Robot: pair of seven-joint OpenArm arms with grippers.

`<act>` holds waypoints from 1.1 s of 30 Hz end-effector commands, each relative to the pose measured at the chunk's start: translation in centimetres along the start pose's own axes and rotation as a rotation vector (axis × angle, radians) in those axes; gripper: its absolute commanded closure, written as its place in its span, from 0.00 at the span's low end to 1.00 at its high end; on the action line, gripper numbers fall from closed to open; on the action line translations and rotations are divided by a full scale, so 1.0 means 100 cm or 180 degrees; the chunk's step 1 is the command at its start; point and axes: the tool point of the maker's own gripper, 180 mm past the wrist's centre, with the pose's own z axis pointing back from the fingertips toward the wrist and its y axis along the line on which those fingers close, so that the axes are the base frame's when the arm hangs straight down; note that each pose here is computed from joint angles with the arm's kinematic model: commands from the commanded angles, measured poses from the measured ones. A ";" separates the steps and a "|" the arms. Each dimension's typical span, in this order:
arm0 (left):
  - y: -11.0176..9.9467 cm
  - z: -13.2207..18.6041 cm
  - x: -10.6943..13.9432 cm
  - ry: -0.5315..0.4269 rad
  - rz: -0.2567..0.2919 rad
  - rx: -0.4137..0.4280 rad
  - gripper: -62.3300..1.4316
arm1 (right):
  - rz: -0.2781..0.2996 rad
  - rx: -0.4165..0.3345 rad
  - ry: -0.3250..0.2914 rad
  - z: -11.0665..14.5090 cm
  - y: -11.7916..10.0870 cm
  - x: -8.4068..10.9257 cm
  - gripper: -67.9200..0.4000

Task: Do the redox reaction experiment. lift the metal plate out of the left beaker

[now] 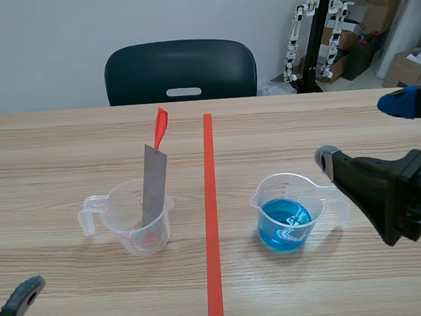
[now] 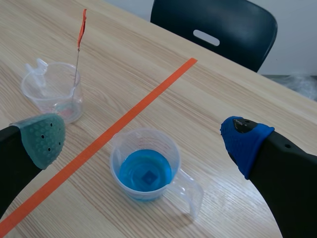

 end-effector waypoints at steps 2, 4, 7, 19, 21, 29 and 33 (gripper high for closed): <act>-0.007 0.005 0.005 -0.0228 0.0165 0.0027 0.11 | -0.0076 0.0108 -0.0113 -0.008 0.008 0.004 0.00; -0.012 0.009 0.003 -0.0343 0.0266 0.0035 0.11 | -0.0133 0.0185 -0.0119 -0.014 0.016 0.001 0.00; -0.013 0.015 -0.013 -0.0361 0.0485 0.0194 0.11 | -0.0181 0.0274 -0.0151 -0.020 0.023 0.000 0.00; -0.009 0.048 -0.077 -0.0320 0.1149 0.0968 0.10 | -0.0323 0.0322 -0.0283 -0.043 0.022 0.004 0.00; -0.011 0.051 -0.082 -0.0302 0.1106 0.0971 0.10 | -0.0312 0.0346 -0.0290 -0.049 0.021 0.003 0.00; -0.022 0.057 -0.110 -0.0130 0.1221 0.0996 0.11 | -0.0496 0.0370 -0.0304 -0.077 0.015 -0.002 0.00; -0.018 0.065 -0.098 -0.0576 0.1189 0.1138 0.11 | -0.0456 0.0442 -0.0287 -0.088 0.018 -0.003 0.00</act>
